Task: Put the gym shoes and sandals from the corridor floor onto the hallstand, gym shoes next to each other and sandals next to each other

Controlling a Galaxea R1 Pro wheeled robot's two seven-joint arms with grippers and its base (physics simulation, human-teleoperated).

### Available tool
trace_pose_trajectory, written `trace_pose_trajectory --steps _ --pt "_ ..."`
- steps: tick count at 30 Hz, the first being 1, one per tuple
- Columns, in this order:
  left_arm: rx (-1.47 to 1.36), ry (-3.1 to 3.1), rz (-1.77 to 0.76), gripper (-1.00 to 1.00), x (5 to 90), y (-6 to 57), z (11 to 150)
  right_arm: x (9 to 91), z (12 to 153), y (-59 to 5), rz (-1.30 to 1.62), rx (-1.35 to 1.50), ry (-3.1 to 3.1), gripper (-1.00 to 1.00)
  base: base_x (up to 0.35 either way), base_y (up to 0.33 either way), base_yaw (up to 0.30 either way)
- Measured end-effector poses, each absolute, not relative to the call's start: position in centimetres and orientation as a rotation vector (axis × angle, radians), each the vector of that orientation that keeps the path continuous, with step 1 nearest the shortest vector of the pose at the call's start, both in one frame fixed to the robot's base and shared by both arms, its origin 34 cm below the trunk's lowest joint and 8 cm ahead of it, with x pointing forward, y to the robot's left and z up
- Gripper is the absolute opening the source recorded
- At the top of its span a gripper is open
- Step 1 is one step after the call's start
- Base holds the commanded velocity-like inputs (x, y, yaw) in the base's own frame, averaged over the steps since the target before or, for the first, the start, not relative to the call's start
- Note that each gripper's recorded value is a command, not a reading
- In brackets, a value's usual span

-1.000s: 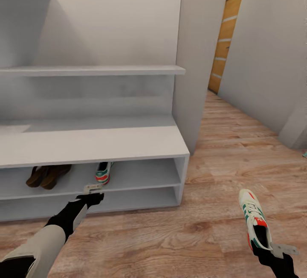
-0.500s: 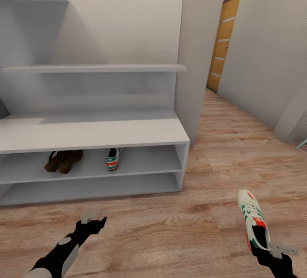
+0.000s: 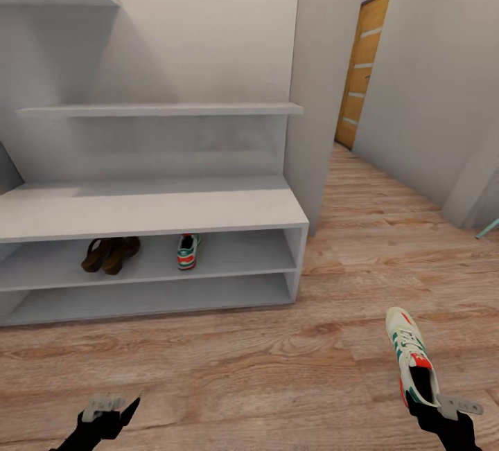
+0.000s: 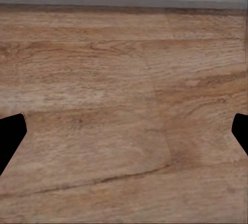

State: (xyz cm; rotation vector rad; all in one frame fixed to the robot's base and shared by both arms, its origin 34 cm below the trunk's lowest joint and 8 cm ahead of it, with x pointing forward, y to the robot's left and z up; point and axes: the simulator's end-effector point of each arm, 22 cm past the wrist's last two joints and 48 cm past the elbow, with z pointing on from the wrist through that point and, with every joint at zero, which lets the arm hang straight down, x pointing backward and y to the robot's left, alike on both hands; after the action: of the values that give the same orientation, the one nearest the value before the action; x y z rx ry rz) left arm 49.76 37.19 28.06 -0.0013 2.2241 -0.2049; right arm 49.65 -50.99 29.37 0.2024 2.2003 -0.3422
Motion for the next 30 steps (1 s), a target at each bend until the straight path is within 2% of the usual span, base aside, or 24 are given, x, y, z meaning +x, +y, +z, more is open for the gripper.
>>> trace_pose_trajectory --steps 9,23,30 --pt "-0.056 2.192 -0.204 1.00 46.9 38.0 27.8 49.7 29.3 -50.7 -0.337 0.204 2.199 -1.00 0.000 0.057 0.000" --pt "-0.054 2.191 -0.201 1.00 46.8 38.2 27.8 49.7 29.3 -50.6 -0.336 0.202 2.201 -1.00 -0.001 0.298 0.000" --pt "-0.055 2.191 -0.200 1.00 46.8 38.2 27.8 49.7 29.2 -50.6 -0.337 0.202 2.201 -1.00 -0.111 0.290 0.000"
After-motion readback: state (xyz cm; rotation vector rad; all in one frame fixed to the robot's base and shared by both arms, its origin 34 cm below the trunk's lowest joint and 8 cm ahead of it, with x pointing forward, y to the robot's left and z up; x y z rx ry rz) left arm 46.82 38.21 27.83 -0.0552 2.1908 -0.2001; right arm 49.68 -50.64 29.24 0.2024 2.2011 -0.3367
